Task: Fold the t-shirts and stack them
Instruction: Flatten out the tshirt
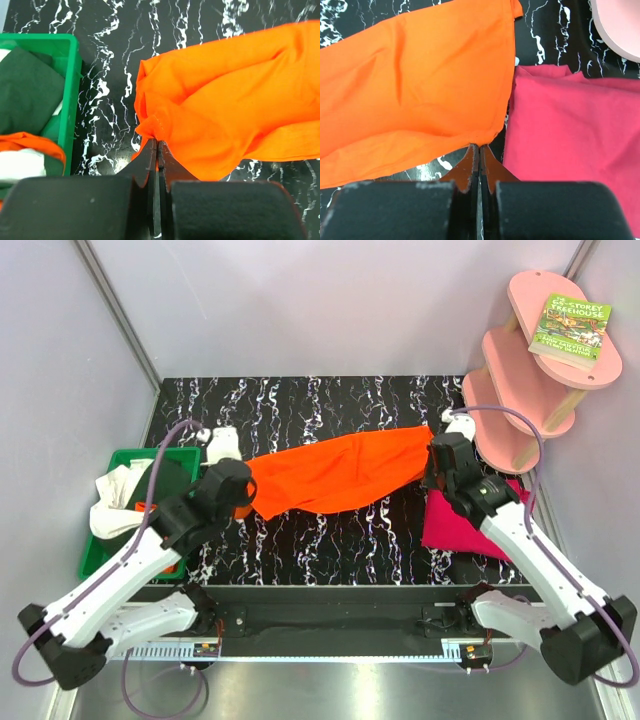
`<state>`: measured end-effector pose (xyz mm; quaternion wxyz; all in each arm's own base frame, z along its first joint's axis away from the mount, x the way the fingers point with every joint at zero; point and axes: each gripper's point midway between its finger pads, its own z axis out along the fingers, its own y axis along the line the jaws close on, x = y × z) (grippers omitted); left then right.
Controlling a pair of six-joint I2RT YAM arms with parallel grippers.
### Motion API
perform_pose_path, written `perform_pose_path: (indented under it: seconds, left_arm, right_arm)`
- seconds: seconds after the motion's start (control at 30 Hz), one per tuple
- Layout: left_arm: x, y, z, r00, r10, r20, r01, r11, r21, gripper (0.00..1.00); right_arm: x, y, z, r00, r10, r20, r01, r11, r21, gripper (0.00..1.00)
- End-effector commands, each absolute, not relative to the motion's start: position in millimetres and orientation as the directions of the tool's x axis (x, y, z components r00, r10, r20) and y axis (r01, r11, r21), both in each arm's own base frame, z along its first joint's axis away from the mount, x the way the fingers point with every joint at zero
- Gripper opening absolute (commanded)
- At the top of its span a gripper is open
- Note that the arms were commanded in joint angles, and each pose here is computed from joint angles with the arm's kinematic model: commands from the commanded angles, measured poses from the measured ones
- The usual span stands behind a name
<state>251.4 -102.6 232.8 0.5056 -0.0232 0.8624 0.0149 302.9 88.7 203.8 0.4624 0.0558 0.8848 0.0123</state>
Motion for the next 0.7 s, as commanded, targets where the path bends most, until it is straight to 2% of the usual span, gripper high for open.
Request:
perform_pose_path:
  seconds: [0.0,0.4,0.67]
  left_arm:
    - [242.9,-88.6,228.5,-0.464,-0.083,-0.882,-0.123,0.992,-0.029,0.00]
    - [265.7,-120.7,178.6,-0.575,-0.007,-0.818,-0.085,0.995,0.051,0.00]
    - [272.9,-139.8,150.0,-0.633,0.000,-0.774,-0.056,0.997,0.046,0.00]
  right_arm:
    - [291.3,81.7,207.8,-0.538,0.148,-0.830,0.123,0.988,0.097,0.00]
    - [306.5,95.1,180.5,-0.597,0.117,-0.793,0.099,0.992,0.072,0.00]
    - [315.1,107.6,151.3,-0.659,0.095,-0.746,0.076,0.995,0.059,0.00]
